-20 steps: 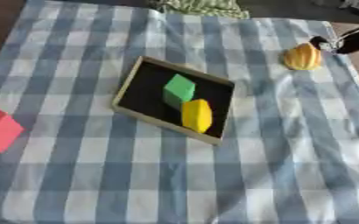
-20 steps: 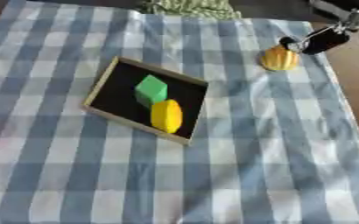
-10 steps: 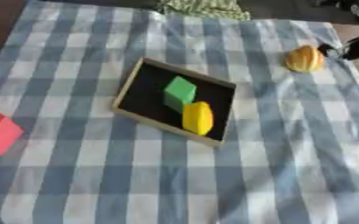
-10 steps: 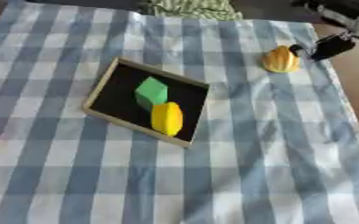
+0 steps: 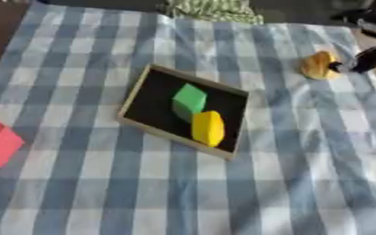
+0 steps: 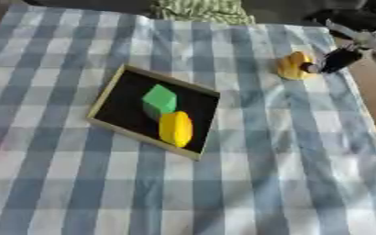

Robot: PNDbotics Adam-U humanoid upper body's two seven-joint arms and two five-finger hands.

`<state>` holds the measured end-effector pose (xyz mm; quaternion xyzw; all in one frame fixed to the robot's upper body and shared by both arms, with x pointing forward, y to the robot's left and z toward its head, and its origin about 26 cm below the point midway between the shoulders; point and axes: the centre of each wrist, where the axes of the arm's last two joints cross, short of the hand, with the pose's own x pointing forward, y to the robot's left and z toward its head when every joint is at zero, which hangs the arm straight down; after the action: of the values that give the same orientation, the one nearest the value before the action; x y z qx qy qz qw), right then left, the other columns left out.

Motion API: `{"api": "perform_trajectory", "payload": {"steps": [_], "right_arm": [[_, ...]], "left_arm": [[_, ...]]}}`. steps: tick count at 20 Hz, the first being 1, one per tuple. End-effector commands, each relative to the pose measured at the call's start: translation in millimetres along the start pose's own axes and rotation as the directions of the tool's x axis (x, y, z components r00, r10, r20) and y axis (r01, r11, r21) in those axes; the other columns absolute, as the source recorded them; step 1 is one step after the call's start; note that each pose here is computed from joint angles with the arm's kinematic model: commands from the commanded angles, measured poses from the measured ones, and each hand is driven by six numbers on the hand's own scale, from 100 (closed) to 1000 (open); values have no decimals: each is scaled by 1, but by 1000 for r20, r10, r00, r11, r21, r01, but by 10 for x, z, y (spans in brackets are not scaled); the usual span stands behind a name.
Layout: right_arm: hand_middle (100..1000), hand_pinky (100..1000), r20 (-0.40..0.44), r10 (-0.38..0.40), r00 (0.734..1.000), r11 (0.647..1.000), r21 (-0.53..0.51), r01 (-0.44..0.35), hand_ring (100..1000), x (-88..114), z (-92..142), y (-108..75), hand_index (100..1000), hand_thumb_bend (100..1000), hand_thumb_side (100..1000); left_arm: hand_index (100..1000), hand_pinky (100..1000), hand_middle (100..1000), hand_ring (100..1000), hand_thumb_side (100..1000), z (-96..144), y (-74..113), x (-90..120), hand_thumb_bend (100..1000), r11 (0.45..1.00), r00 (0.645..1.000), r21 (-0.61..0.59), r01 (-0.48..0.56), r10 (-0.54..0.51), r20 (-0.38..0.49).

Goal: Pick up objects on the table and place them in the box.

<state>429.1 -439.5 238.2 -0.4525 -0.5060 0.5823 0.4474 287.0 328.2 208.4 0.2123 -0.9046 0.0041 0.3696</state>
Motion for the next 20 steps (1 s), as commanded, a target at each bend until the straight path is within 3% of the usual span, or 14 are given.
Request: {"api": "perform_trajectory", "payload": {"steps": [1,5,14,20], "right_arm": [[952,954,-38,24,999,1000,-10,-25,1000,-108,37,-89,996,448,321],[947,951,-68,22,997,1000,6,-22,1000,-155,22,-2,984,436,298],[913,933,-79,-27,996,1000,-8,27,985,-135,-40,66,968,225,183],[914,925,-148,-54,988,998,-20,52,980,-148,-83,117,968,178,234]], "left_arm": [[838,998,689,783,611,-60,28,73,100,1000,999,-9,11,-11,36],[838,998,689,783,611,-53,25,69,100,1000,999,-8,11,-11,32],[838,999,689,785,611,-54,9,70,100,1000,999,-12,5,-5,32],[838,999,689,785,610,-59,7,74,100,1000,999,-12,6,-6,37]]}}
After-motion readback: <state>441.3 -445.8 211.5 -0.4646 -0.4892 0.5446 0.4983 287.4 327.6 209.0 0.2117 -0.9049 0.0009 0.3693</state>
